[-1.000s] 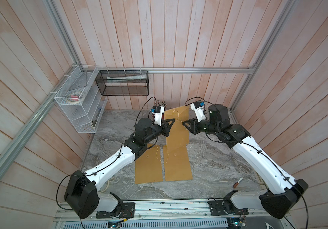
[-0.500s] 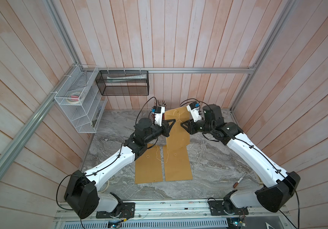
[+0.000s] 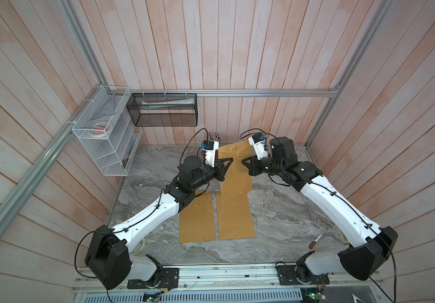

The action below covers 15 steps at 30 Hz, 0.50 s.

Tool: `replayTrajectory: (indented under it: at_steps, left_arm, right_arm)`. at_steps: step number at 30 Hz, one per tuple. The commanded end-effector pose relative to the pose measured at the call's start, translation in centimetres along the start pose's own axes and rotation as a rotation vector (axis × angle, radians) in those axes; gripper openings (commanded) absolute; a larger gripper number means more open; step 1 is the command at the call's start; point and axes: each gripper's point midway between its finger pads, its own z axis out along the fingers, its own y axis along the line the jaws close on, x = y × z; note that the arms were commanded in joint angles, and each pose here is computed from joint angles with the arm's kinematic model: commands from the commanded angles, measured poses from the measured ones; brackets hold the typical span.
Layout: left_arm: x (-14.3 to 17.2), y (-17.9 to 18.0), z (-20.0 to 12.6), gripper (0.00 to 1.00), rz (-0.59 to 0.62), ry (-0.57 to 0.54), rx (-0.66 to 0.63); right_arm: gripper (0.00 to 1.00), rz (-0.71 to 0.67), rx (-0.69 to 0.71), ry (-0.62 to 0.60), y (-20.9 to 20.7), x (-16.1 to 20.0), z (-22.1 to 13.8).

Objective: Open the file bag

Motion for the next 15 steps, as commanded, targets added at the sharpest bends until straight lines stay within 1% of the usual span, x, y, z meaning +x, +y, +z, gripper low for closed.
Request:
replayTrajectory:
  at_steps: [1,3,15]
  left_arm:
    - [-1.1,-1.0,-0.1,0.00,0.005,-0.031,0.038]
    - [-1.0,-1.1,-0.2,0.00,0.001,-0.031,0.040]
    - [-0.3,-0.9,-0.1,0.00,-0.017,-0.023,0.045]
  right_arm:
    - [0.00,0.000,-0.009,-0.058,0.4,-1.7,-1.1]
    - [0.00,0.001,-0.014,-0.074,0.5,-2.2,-1.4]
    - [0.00,-0.011,-0.151,-0.136,3.2,-4.8,-1.9]
